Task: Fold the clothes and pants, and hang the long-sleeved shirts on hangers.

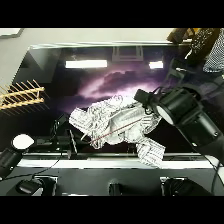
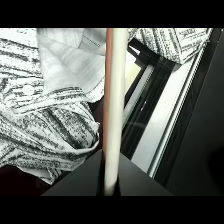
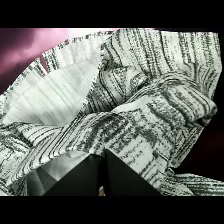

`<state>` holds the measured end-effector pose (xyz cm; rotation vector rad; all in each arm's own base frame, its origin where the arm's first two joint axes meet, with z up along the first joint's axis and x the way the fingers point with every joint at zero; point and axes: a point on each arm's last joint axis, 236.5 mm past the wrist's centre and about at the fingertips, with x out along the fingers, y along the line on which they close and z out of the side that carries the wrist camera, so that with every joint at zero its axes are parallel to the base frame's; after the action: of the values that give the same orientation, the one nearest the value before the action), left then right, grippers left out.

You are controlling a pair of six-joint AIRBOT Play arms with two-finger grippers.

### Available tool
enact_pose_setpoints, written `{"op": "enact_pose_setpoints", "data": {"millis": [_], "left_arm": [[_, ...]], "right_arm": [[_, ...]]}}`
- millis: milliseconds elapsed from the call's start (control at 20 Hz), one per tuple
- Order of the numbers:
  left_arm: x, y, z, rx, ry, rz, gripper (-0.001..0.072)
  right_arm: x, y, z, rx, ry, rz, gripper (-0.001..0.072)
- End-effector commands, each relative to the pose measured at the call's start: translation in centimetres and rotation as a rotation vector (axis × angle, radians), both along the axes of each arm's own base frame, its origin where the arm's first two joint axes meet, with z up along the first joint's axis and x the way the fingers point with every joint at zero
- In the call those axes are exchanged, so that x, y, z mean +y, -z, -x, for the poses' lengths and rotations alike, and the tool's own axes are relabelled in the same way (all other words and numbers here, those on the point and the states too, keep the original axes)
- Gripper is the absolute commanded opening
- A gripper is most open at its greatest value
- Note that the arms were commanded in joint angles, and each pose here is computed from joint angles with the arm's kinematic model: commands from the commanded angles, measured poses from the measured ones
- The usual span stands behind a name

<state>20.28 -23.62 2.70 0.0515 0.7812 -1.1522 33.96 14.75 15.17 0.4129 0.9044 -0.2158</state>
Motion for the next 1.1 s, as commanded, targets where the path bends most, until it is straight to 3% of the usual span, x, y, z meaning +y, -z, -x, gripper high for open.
{"op": "enact_pose_setpoints", "data": {"millis": [0,300,1050], "left_arm": [[-0.4,-0.1,-1.9,-0.001,-0.063,0.001,0.0029],[-2.2,-1.0,-0.8,-0.016,0.006,0.01,0.003],[-7.5,-1.6,-1.1,0.022,0.057,0.064,0.003]], "right_arm": [[-1.0,-1.4,1.1,-0.014,0.017,-0.011,0.0041],[-0.2,-2.1,1.6,-0.026,-0.001,-0.064,0.0041],[1.0,-2.5,0.4,-0.075,-0.096,-0.035,0.0041]]}}
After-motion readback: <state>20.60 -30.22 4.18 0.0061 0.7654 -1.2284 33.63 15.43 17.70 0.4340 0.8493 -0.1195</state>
